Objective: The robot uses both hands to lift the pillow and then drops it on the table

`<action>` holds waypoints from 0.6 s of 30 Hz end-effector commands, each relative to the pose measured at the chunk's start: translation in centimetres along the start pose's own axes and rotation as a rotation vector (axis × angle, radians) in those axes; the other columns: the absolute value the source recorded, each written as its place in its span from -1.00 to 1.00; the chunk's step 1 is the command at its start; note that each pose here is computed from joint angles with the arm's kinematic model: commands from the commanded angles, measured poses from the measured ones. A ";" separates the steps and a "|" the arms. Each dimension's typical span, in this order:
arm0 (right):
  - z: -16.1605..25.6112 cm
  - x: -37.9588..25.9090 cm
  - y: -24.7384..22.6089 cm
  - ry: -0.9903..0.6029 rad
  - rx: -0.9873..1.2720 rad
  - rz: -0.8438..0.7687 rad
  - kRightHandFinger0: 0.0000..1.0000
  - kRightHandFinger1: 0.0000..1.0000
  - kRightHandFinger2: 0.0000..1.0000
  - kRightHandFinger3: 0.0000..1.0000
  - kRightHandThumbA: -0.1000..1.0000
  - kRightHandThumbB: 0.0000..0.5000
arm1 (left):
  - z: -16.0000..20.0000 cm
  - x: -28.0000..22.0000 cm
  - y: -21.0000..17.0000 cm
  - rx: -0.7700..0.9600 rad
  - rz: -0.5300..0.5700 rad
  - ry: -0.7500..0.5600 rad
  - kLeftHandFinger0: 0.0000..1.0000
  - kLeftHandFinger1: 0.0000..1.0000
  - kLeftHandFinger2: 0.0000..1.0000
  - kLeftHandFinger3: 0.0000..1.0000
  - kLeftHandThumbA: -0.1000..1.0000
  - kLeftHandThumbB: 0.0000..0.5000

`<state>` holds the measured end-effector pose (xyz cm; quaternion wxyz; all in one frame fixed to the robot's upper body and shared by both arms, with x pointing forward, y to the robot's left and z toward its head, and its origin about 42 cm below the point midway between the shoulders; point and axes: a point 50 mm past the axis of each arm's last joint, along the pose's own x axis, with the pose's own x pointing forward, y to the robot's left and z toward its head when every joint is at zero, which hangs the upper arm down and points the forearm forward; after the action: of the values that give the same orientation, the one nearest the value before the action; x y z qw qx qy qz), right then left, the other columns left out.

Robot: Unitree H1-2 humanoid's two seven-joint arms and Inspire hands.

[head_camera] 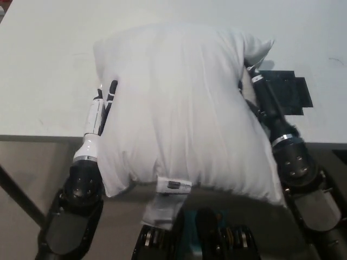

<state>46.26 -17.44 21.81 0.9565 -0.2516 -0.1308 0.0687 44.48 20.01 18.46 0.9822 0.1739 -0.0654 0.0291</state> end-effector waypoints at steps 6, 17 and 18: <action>-1.9 -1.2 -3.1 -0.092 0.058 -0.055 1.00 1.00 1.00 1.00 0.99 -0.29 | 0.4 -1.9 5.8 0.317 0.101 -0.070 1.00 1.00 1.00 1.00 1.00 -0.83; -5.9 -10.0 -9.3 -0.060 0.009 -0.185 1.00 1.00 1.00 1.00 1.00 -0.20 | -6.5 -9.4 12.4 0.047 0.364 -0.071 1.00 1.00 1.00 1.00 1.00 -0.84; -6.2 -11.4 -9.1 -0.046 0.011 -0.176 1.00 1.00 1.00 1.00 1.00 -0.23 | -7.0 -10.9 12.1 0.042 0.355 -0.068 1.00 1.00 1.00 1.00 1.00 -0.74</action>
<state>40.42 -29.47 18.02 0.9600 -0.2435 -0.1374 -0.0134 36.34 33.20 14.16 0.9568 0.2219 -0.0585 0.1784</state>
